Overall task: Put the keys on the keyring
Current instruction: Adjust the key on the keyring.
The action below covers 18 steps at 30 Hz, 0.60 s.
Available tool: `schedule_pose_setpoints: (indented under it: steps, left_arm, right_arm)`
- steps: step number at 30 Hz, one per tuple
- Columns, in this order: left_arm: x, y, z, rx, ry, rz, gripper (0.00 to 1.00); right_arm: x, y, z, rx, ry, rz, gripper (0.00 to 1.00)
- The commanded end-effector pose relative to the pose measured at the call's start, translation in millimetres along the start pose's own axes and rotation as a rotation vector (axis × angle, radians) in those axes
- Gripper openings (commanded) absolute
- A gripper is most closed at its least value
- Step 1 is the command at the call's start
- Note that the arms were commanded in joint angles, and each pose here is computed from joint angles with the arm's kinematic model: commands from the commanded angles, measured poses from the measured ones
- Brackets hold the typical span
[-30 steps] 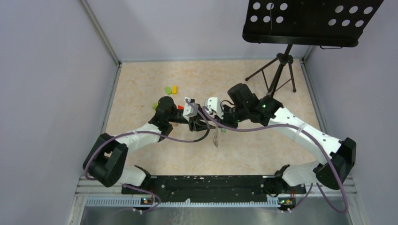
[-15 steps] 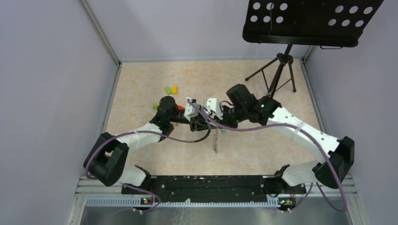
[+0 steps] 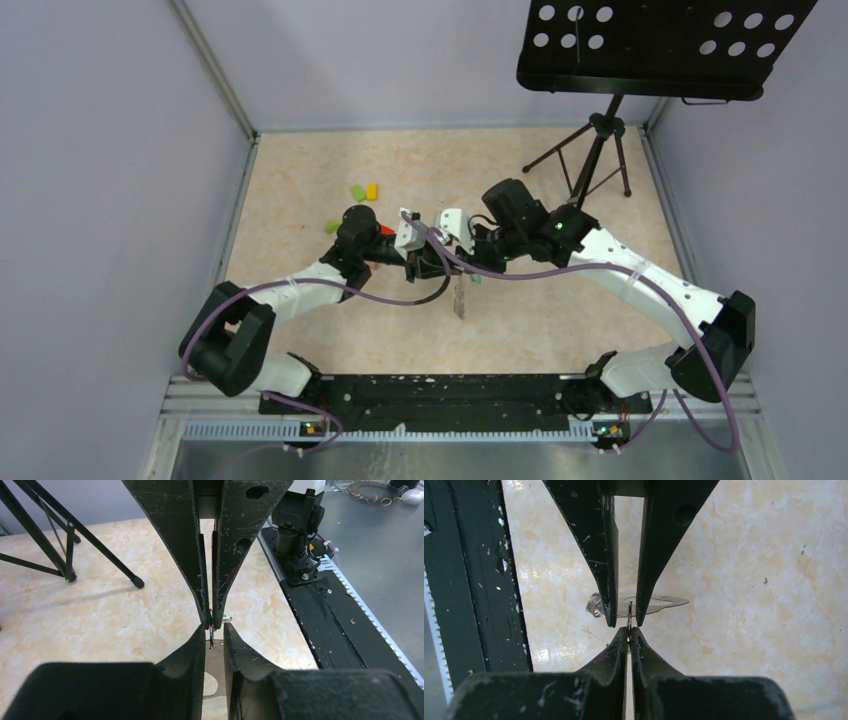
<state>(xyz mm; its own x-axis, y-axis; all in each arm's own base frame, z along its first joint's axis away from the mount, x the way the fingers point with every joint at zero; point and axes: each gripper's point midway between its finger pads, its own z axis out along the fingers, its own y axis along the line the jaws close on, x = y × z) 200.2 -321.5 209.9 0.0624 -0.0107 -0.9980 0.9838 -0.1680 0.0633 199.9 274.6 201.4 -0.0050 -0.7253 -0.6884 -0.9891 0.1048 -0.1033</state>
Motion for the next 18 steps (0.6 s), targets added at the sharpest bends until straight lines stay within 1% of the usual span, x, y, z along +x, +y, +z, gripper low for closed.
schedule_pose_setpoints:
  steps: [1, 6, 10, 12, 13, 18]
  left_arm:
    - [-11.2, 5.2, 4.3, 0.010, -0.015, 0.048, 0.21]
    - [-11.1, 5.2, 5.0, 0.014, -0.015, 0.043, 0.13]
    - [-9.7, 4.2, 5.7, 0.022, -0.013, 0.036, 0.10]
    - [-9.5, 4.4, 5.9, 0.022, -0.013, 0.034, 0.05]
    - [-9.9, 4.8, 5.9, 0.021, -0.013, 0.035, 0.01]
    - [-14.4, 5.3, 5.5, 0.011, -0.019, 0.028, 0.00]
  right_arm:
    - [-25.8, -2.4, -12.7, 0.031, -0.083, -0.031, 0.00]
    - [-25.2, -2.2, -12.4, 0.031, -0.082, -0.030, 0.00]
    - [-25.8, -2.3, -13.1, 0.034, -0.086, -0.029, 0.00]
    - [-26.5, -2.5, -13.7, 0.035, -0.089, -0.029, 0.00]
    - [-26.4, -2.5, -13.6, 0.036, -0.090, -0.029, 0.00]
    - [-23.2, -3.7, -12.2, 0.052, -0.091, -0.023, 0.00]
